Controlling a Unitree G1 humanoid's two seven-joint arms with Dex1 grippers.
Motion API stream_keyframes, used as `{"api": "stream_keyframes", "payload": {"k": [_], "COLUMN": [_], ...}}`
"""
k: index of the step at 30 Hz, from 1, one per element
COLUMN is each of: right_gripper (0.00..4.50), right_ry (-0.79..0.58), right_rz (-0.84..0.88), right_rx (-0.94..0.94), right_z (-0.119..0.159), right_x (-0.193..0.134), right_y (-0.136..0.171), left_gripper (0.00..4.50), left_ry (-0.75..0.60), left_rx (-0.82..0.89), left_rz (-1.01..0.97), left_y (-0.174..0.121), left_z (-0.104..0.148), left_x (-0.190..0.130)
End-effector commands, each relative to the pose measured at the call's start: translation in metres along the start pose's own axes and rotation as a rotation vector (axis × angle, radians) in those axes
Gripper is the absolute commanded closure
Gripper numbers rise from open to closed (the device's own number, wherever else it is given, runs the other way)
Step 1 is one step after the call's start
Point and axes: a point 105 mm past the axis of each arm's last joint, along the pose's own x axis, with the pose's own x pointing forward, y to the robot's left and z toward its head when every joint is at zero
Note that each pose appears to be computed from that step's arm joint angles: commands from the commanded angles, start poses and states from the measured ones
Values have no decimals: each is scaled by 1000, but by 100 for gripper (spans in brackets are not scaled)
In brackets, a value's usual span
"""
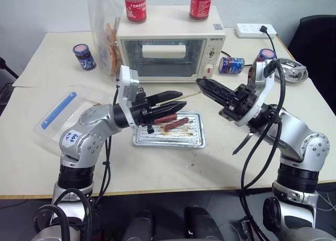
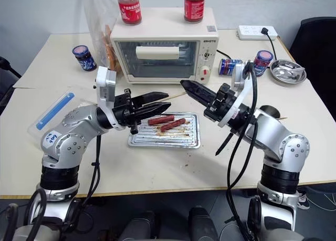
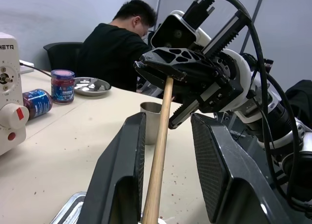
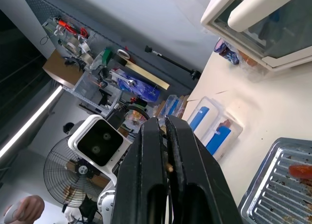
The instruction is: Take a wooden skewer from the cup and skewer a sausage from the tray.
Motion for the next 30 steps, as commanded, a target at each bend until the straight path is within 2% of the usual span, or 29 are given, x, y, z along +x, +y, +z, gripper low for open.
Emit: {"api": "stream_keyframes", "payload": {"k": [1, 6, 12, 17, 22, 23, 26, 30], "right_gripper": [450, 450, 450, 340, 211, 187, 187, 187], "right_ry": [-6, -7, 0, 5, 117, 177, 370, 535], "right_rz": [57, 57, 54, 29, -82, -133, -252, -252], "right_rx": [-27, -25, -30, -32, -122, -202, -534, -910], "right_z": [2, 1, 0, 1, -1, -5, -16, -19], "right_x": [0, 0, 0, -1, -2, -1, 4, 12], "right_y": [14, 14, 14, 11, 3, -3, -23, -46], "left_gripper": [341, 449, 449, 450, 450, 450, 450, 450], "left_ry": [-36, -44, -12, 18, 99, 131, 220, 301], "left_rx": [36, 33, 41, 54, 73, 77, 87, 104], "left_rz": [-14, -15, 2, 24, 74, 91, 153, 207], "left_y": [-3, -3, -1, 3, 4, 4, 2, -4], "left_z": [11, 13, 8, 9, 10, 10, 11, 10], "left_x": [-1, -1, -3, -12, -40, -52, -84, -108]}}
